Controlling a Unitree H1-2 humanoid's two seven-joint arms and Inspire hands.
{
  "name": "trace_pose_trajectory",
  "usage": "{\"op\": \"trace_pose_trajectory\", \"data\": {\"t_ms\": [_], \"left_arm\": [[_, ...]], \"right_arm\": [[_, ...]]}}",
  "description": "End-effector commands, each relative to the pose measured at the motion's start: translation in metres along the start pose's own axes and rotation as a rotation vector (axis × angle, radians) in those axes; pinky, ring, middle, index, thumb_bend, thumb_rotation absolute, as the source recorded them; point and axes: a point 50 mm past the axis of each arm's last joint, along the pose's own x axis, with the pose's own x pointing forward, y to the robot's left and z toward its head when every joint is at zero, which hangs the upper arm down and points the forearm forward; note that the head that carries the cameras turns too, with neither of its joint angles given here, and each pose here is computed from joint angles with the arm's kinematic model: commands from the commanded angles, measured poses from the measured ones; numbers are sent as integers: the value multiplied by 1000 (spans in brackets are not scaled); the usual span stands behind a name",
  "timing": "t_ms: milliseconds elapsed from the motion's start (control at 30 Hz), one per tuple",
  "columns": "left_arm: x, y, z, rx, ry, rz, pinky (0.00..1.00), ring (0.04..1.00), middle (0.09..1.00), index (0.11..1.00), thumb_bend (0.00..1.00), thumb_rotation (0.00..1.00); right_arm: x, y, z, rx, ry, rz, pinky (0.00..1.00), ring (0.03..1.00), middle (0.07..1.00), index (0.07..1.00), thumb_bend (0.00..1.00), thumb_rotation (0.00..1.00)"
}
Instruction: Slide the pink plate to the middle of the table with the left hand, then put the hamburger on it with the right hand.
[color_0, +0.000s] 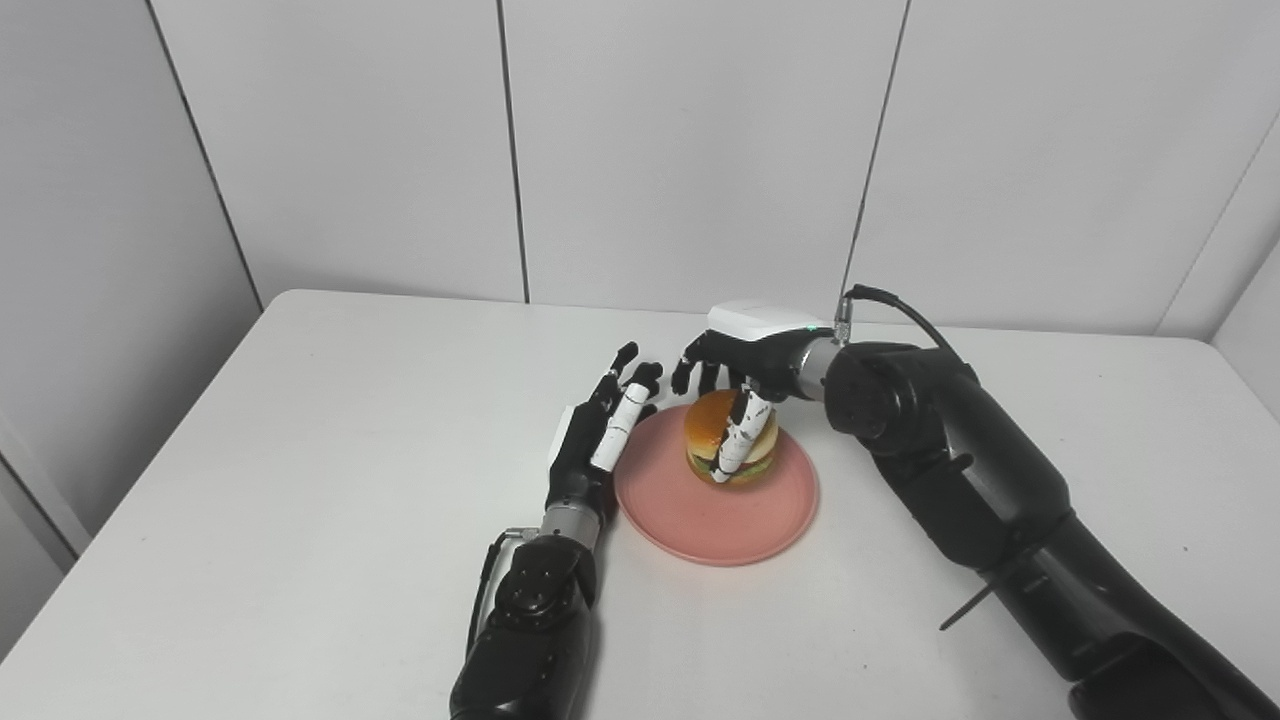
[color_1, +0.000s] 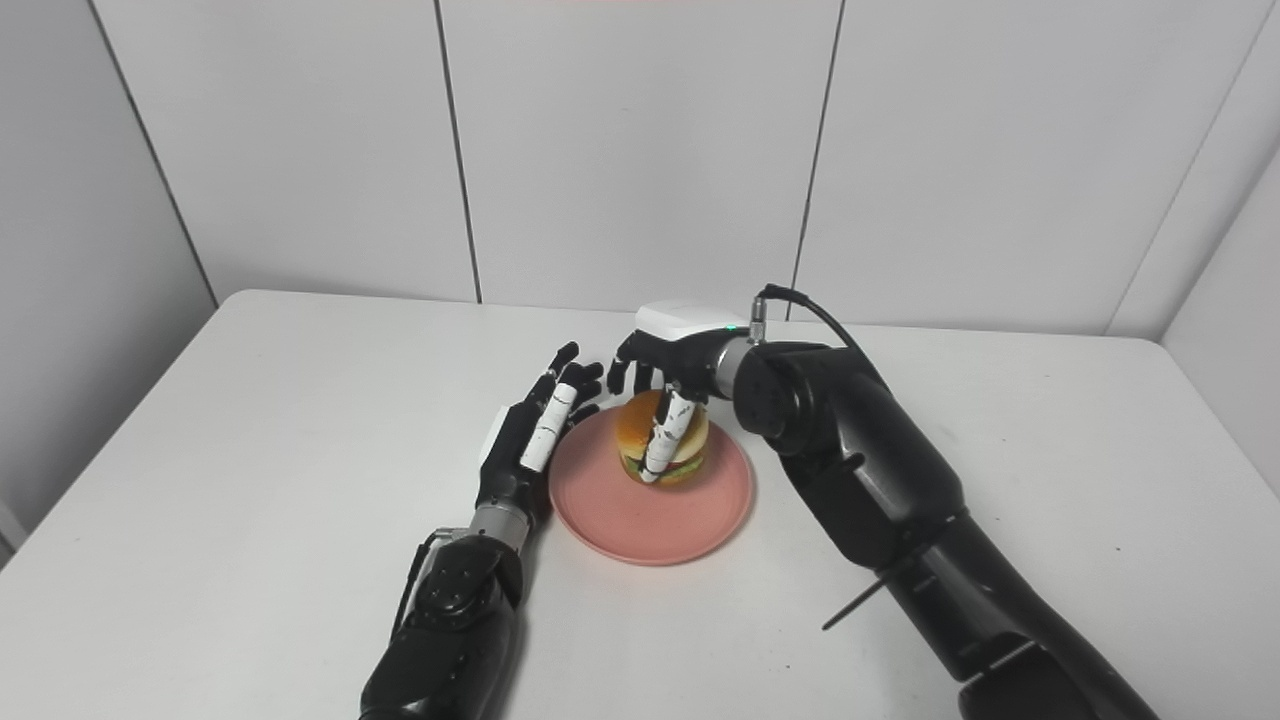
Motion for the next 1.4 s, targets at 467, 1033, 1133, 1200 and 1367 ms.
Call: {"op": "trace_pose_trajectory", "data": {"t_ms": [467,1033,1133,1200,1367], "left_arm": [[-4,-4,-7,-27,9,3,903,887,849,912,872,758],[-2,-2,-6,-16,10,-3,896,891,862,911,867,782],[-2,-3,-6,-20,10,-3,907,894,865,915,857,782],[-2,-3,-6,-21,11,-3,899,895,866,915,859,776],[-2,-1,-7,-10,11,0,890,889,863,911,863,782]], "right_arm": [[16,0,-6,33,-23,-32,413,426,540,706,526,0],[26,28,-12,67,8,-29,323,455,495,719,533,0],[26,29,-13,71,11,-32,324,455,495,721,533,0],[26,28,-13,69,16,-31,422,463,627,731,528,0],[23,25,-12,56,20,-30,543,637,722,738,803,29]]}}
